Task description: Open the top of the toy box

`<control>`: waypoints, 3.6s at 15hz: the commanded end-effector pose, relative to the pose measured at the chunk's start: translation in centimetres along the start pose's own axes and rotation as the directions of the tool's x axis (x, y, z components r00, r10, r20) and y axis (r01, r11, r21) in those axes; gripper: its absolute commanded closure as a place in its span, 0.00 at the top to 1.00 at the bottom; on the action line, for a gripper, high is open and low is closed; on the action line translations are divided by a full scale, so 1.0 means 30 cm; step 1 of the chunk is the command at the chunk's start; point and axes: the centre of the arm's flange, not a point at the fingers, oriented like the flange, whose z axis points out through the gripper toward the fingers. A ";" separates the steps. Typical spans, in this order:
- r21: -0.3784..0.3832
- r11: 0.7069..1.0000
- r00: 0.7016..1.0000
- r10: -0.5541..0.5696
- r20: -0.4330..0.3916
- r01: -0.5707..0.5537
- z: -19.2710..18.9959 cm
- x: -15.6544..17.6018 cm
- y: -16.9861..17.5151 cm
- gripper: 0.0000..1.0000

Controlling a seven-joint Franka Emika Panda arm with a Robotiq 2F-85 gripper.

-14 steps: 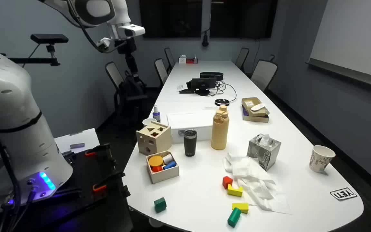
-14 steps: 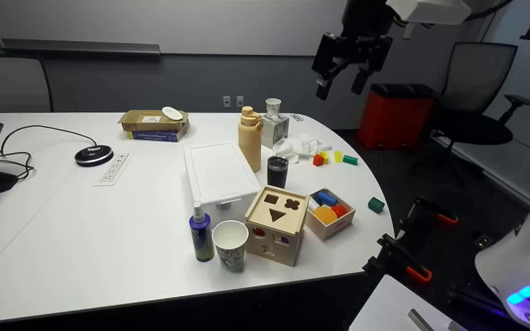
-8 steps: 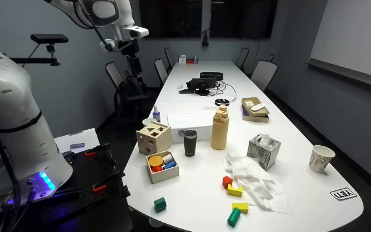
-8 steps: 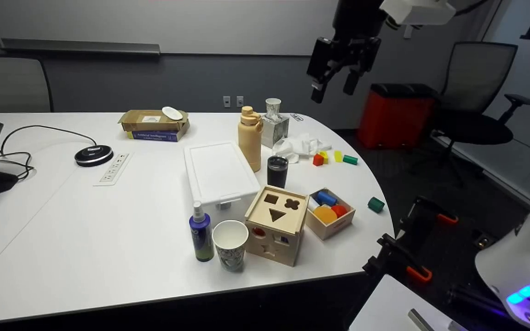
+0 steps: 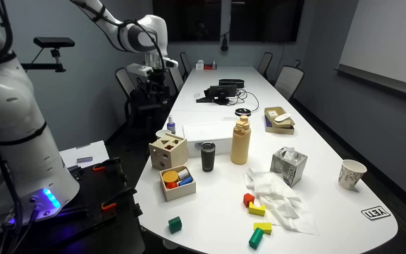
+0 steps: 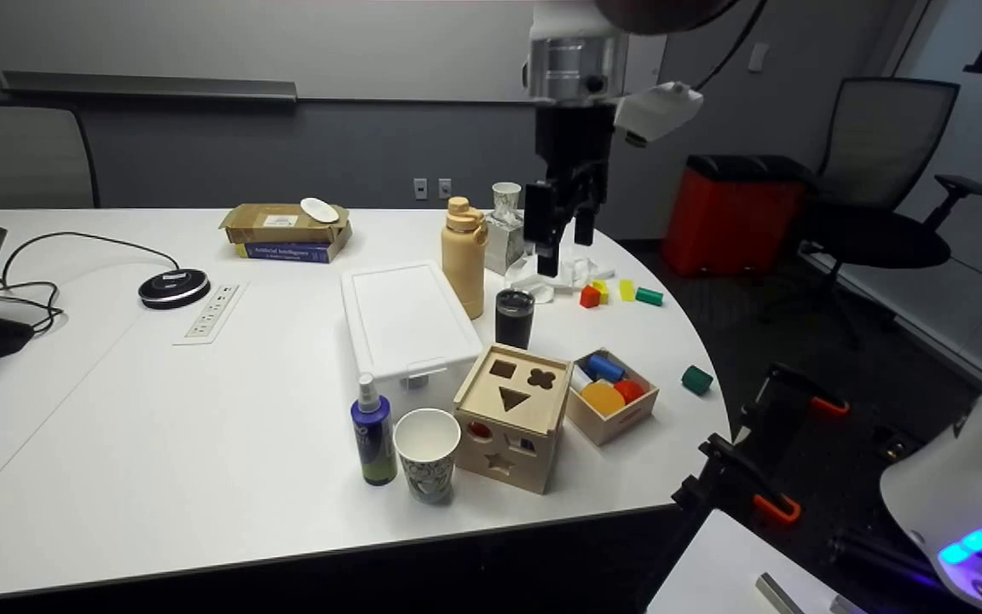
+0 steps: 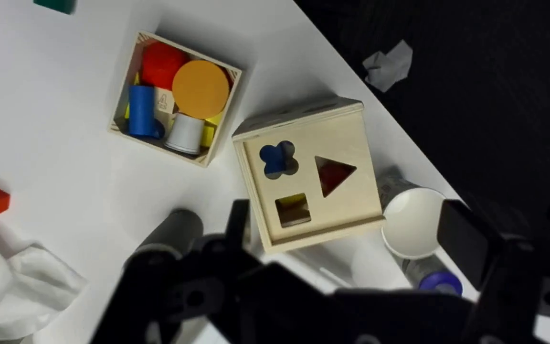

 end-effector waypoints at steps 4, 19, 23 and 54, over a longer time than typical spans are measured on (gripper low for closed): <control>-0.018 0.978 0.965 -0.203 0.164 0.209 0.258 0.158 -0.052 1.00; 0.033 0.922 0.883 -0.378 0.279 0.385 0.582 0.212 -0.238 1.00; 0.065 0.903 0.856 -0.425 0.294 0.426 0.648 0.211 -0.273 1.00; 0.110 0.864 0.823 -0.503 0.265 0.492 0.729 0.268 -0.343 1.00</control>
